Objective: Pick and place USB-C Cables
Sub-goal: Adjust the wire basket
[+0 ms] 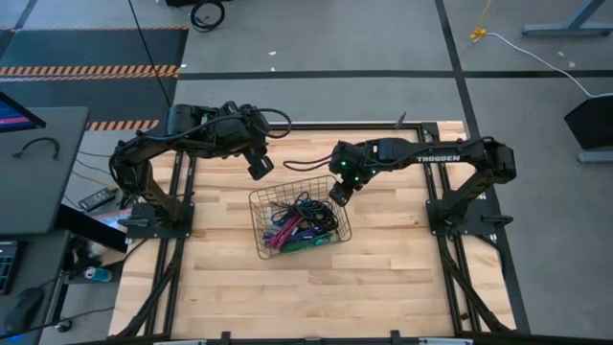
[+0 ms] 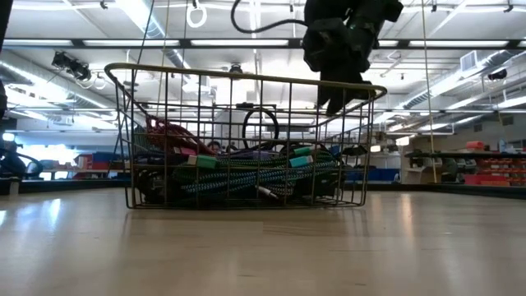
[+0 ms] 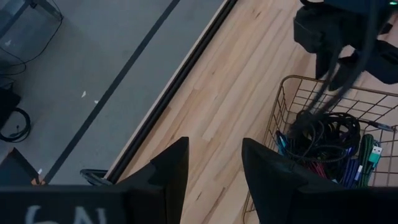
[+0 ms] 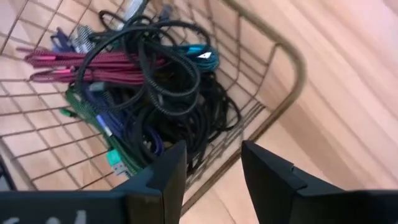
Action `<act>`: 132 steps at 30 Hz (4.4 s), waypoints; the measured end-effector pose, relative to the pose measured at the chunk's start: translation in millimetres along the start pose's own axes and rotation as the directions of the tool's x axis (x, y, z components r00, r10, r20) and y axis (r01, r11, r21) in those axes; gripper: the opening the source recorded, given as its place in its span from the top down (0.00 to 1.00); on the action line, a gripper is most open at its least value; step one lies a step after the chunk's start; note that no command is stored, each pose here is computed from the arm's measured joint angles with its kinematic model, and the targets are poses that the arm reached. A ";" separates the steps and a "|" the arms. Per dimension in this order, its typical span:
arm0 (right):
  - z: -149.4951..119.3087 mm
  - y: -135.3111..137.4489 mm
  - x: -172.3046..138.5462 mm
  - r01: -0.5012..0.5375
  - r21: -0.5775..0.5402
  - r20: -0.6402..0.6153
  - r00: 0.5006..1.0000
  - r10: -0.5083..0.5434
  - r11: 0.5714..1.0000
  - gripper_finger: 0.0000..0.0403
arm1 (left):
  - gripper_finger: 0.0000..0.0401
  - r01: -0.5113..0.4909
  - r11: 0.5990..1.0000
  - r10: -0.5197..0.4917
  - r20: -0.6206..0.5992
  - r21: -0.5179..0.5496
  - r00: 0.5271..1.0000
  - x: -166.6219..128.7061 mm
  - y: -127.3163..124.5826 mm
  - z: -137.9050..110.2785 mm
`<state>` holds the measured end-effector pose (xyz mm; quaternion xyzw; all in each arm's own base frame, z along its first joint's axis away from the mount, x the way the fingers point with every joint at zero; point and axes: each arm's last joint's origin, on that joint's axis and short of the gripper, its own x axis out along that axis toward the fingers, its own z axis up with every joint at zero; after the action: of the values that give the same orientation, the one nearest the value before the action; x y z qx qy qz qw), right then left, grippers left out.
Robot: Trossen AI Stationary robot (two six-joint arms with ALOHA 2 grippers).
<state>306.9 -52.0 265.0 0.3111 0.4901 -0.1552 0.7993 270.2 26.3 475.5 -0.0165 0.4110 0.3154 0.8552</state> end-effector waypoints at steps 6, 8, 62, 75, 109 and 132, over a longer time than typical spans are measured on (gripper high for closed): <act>-4.4 5.7 1.0 0.015 -0.022 -0.001 1.000 -0.015 1.000 0.60 | 0.61 0.000 1.000 0.000 0.000 0.000 1.000 0.0 0.0 0.0; -5.3 6.0 1.1 0.022 -0.023 -0.005 1.000 -0.022 0.999 0.60 | 0.61 0.000 1.000 0.000 0.000 0.000 1.000 0.0 -0.1 0.0; -18.9 -29.5 27.6 0.170 0.235 -0.016 0.985 -0.171 0.957 0.99 | 0.61 0.005 1.000 -0.005 0.015 -0.006 1.000 0.0 -0.6 1.6; 2.5 -70.9 18.9 0.227 0.423 0.044 0.962 -0.270 0.877 0.99 | 0.61 0.004 1.000 -0.005 0.014 0.017 1.000 0.1 -0.5 1.5; 4.2 -33.3 -50.8 -0.065 0.190 0.436 0.899 -0.025 0.980 0.76 | 0.61 0.008 1.000 -0.009 0.027 0.030 1.000 0.0 -1.0 2.9; 142.1 -124.4 25.9 -0.188 -0.276 0.175 0.954 0.241 0.943 1.00 | 0.61 0.011 0.997 -0.009 0.028 -0.070 1.000 0.0 -1.0 3.0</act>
<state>348.0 -237.2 245.6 0.2393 0.3832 -0.0337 0.8915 272.9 26.3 477.3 -0.0442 0.3877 0.3256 0.8613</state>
